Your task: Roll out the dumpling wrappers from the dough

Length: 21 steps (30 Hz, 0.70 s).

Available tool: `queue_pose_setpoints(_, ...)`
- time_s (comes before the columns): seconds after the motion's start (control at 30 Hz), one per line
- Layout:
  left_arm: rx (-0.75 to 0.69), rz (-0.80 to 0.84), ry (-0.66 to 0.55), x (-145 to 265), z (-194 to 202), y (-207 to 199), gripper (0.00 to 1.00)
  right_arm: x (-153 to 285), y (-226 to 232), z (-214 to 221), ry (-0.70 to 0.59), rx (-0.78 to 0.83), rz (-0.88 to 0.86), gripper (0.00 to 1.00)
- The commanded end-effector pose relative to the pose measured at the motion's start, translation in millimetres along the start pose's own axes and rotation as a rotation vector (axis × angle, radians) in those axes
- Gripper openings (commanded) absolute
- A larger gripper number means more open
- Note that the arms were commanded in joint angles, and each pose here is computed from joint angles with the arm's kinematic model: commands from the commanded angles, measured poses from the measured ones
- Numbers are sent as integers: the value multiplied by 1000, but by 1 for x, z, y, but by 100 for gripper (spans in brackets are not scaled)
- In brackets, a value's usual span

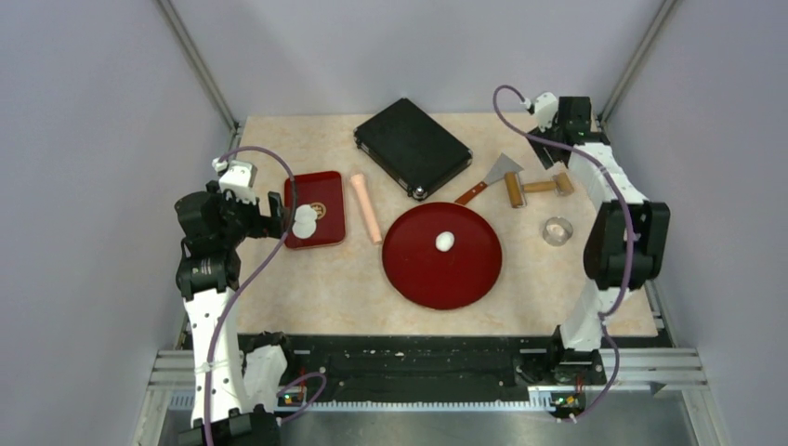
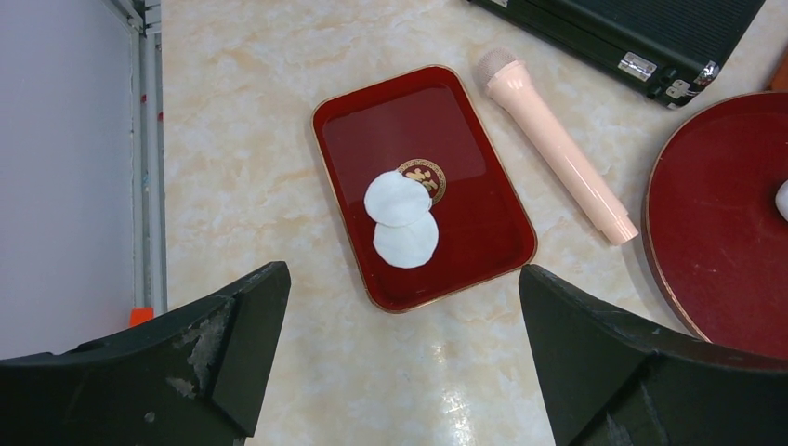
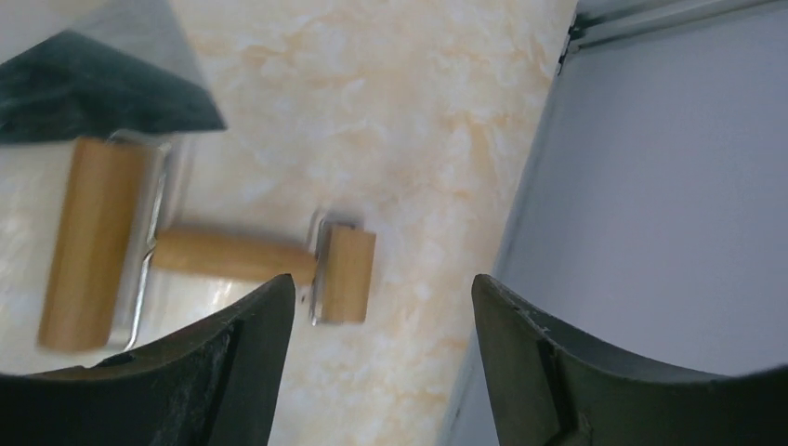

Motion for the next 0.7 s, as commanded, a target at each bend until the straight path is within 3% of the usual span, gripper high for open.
queue_pose_setpoints(0.0,-3,-31,-18,0,-5,6,99,-61,-35,24,176,-246,60,67)
queue_pose_setpoints(0.1,0,-37,-10,-1,-4,7,99,-86,-46,33,223,-338,35,61)
queue_pose_setpoints(0.4,1,-35,-5,-3,-2,8,99,-105,-28,60,331,-379,5,61)
queue_pose_setpoints(0.67,0,-22,-12,-3,-3,6,99,-73,-47,37,184,-468,122,61)
Point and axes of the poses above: each gripper's point midway between its finger pads, its own x axis back along the fingers, its own y axis along the line the jaws close on, z = x × y, the point moved 8 cm from there along x, back along the fingers, and after that the axes turned 5 degrees about -x, right-handed, at the moved point
